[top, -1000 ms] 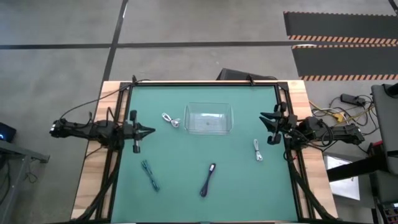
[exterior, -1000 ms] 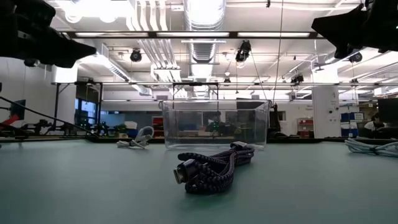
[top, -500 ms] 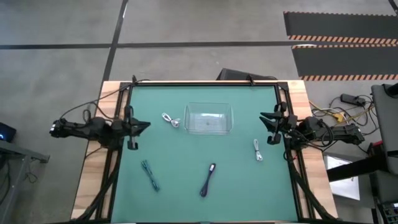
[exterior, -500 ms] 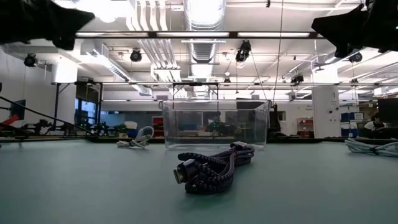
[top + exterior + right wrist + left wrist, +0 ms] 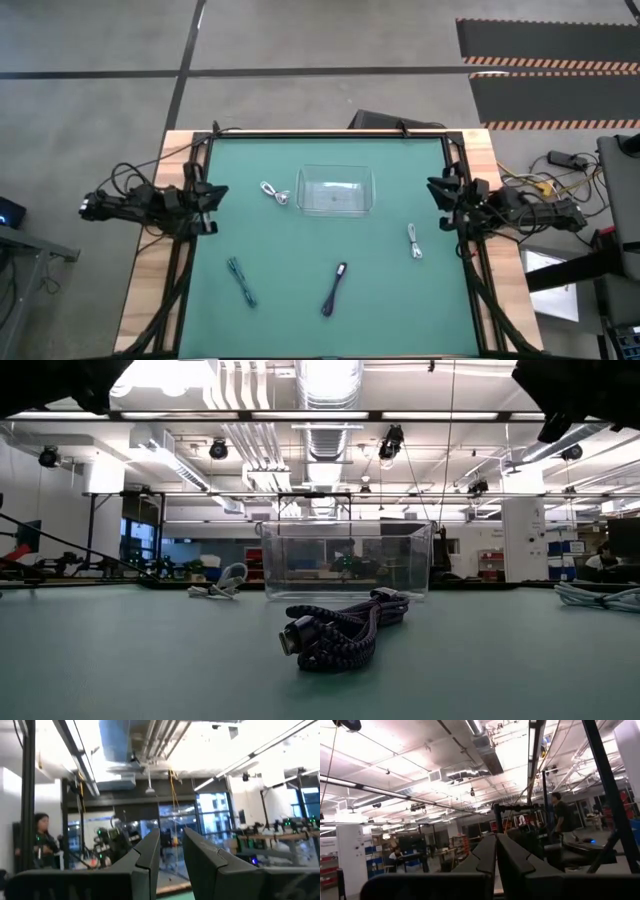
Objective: Pick and place USB-C Cables
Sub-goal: Put the purple charger cable into the transparent container
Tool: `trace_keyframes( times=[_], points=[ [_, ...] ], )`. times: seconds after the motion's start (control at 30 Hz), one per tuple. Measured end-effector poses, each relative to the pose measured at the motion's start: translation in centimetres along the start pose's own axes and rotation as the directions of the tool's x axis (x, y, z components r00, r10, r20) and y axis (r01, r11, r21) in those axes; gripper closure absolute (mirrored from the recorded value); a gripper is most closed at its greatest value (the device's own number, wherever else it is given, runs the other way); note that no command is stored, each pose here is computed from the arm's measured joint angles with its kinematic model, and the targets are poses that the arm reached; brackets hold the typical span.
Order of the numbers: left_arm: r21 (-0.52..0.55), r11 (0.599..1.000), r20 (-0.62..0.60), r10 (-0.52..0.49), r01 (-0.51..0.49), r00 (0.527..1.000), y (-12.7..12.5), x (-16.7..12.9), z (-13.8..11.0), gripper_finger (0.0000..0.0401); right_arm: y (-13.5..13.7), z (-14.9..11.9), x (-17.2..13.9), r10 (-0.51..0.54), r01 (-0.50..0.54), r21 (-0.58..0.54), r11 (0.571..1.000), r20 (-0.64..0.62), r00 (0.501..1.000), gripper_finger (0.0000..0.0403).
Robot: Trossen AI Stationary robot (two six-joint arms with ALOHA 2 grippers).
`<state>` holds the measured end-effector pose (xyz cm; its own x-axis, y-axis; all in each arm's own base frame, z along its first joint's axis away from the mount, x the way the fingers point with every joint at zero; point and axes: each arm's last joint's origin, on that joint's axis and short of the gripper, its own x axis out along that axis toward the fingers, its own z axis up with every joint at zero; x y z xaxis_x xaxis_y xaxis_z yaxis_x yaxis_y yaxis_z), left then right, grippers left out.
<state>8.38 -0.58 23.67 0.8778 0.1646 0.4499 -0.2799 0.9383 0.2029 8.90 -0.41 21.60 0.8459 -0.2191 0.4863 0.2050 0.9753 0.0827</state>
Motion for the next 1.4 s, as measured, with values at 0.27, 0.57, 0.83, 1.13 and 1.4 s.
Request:
trace_keyframes(
  times=[0.27, 0.57, 0.83, 1.13, 1.4],
  points=[
    [-0.091, 0.996, 0.065, 0.028, -0.022, 0.998, 0.2, 0.3, 0.6, 0.0401, 0.3, -0.4, 1.0, 0.0, 0.0, -0.027, 1.0, 0.002, 1.0, 0.033],
    [-0.09, 0.996, 0.024, 0.01, -0.008, 1.0, -0.2, 0.6, 0.1, 0.0401, 1.0, -1.5, 3.5, 0.001, -0.01, -0.075, 0.997, -0.121, 0.993, 0.033],
    [-0.117, 0.993, 0.025, 0.011, -0.008, 1.0, -0.2, 0.6, 0.1, 0.0401, 1.7, -2.1, 6.3, 0.002, -0.03, -0.126, 0.992, -0.215, 0.977, 0.033],
    [-0.13, 0.991, 0.021, 0.009, -0.006, 1.0, -0.2, 0.7, 0.1, 0.0401, 2.8, -2.4, 8.3, 0.03, -0.079, -0.152, 0.985, -0.306, 0.952, 0.033],
    [-0.146, 0.989, 0.019, 0.008, -0.006, 1.0, -0.2, 0.7, 0.1, 0.0401, 4.3, -1.6, 11.2, 0.059, -0.132, -0.16, 0.978, -0.396, 0.916, 0.033]
  ],
)
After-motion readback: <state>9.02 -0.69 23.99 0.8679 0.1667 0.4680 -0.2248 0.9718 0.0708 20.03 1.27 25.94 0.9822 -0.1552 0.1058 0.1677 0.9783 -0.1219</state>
